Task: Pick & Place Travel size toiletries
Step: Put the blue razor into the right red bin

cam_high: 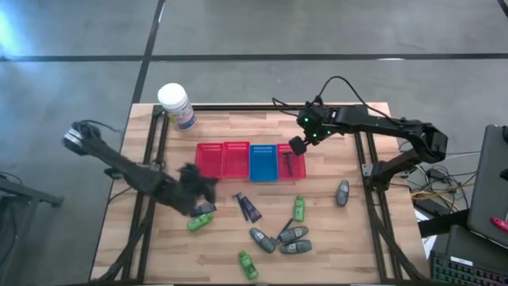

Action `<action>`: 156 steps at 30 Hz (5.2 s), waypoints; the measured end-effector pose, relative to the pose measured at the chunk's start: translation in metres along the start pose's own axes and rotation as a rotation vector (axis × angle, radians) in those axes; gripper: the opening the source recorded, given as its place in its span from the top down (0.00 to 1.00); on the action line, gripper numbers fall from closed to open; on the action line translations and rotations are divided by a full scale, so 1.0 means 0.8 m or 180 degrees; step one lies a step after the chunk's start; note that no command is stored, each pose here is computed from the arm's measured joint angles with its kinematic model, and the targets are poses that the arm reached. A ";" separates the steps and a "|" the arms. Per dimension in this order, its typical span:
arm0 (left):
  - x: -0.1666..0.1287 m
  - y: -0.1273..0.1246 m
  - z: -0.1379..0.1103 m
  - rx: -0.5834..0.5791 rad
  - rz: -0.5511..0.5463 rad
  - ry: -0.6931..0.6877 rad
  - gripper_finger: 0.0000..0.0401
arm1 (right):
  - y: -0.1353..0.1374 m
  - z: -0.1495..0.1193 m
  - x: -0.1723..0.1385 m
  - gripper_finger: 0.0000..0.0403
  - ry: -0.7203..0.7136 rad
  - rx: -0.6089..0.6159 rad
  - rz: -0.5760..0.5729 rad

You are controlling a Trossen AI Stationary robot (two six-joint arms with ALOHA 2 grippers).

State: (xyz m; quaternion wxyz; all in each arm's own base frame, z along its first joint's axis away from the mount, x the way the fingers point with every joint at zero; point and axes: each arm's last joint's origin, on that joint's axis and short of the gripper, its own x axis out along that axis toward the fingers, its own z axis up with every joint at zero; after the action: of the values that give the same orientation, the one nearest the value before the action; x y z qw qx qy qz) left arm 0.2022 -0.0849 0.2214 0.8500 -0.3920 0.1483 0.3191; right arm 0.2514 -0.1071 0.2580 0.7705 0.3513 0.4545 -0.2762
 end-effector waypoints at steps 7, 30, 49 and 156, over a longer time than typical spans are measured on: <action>0.075 -0.047 -0.016 0.0036 0.0854 0.0797 0.82 | -0.002 -0.005 -0.012 0.10 -0.0030 -0.0341 0.0018; 0.179 -0.039 -0.050 -0.1129 0.1189 0.1727 0.69 | -0.007 -0.012 -0.049 0.10 -0.0549 -0.0418 -0.0088; 0.169 -0.054 -0.036 -0.0853 0.1083 0.1526 0.99 | -0.010 -0.025 -0.032 0.17 -0.0236 -0.0362 0.0239; 0.185 -0.037 -0.017 -0.0302 0.2020 0.1984 0.87 | -0.002 -0.045 0.015 0.10 -0.0087 -0.0263 0.1493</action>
State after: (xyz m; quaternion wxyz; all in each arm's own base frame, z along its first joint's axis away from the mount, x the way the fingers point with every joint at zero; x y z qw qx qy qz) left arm 0.3331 -0.0466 0.1549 0.6058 -0.4432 0.4955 0.4371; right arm 0.2371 -0.0808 0.2341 0.8334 0.4117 0.3608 -0.0756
